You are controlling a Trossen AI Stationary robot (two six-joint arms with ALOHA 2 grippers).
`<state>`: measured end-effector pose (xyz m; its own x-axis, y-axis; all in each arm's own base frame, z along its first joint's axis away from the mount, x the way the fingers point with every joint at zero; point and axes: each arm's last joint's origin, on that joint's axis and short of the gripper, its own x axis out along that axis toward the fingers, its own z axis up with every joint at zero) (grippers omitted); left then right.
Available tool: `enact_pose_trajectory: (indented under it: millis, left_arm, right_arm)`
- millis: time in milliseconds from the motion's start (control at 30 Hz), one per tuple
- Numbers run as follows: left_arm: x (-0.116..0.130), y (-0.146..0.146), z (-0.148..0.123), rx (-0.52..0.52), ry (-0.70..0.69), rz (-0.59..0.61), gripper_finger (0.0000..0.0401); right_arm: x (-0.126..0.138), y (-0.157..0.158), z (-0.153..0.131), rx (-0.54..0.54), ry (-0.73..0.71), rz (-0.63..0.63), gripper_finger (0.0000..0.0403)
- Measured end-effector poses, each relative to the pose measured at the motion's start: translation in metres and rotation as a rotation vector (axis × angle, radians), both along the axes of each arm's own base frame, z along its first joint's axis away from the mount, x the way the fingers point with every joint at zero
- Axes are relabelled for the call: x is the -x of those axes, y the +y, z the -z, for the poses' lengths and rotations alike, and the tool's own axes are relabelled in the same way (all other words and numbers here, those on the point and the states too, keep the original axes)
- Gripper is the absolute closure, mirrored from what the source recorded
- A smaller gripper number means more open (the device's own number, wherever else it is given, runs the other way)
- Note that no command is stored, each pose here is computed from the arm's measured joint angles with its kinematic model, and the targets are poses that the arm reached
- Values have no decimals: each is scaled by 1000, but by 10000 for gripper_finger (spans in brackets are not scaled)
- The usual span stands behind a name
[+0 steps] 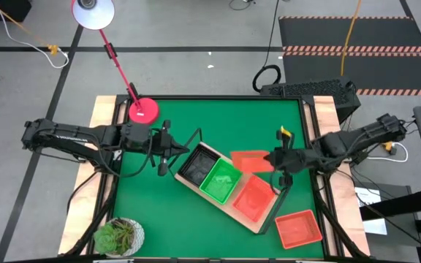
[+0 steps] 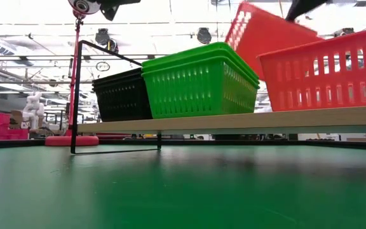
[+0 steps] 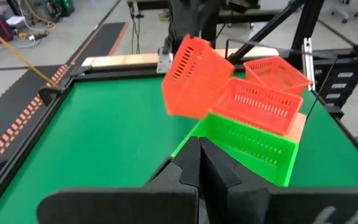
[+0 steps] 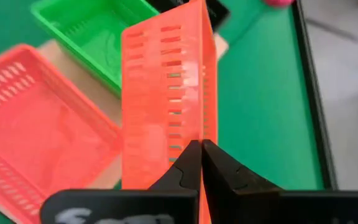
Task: Stack baskets on shelf by color
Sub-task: Stack the top orange bin on the orange bin on the shelf
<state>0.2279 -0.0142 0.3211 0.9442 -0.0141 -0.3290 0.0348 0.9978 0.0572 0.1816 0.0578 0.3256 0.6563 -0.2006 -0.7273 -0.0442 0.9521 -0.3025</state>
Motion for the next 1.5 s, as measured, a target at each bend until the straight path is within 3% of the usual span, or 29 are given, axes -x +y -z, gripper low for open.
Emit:
enact_pose_trajectory:
  millis: [200,800,1267,1500]
  left_arm:
    - [-10,0,0,63,-46,-50,399]
    - [-27,-1,4,41,-94,-41,346]
    - [-27,-1,4,48,-96,-43,343]
    - [-27,-1,4,48,-97,-43,343]
  right_arm:
    - [-2,21,-15,40,-49,-73,402]
    - [14,67,-19,85,-96,-354,402]
    - [-6,91,8,302,-49,-421,402]
    - [1,89,28,378,-70,-474,402]
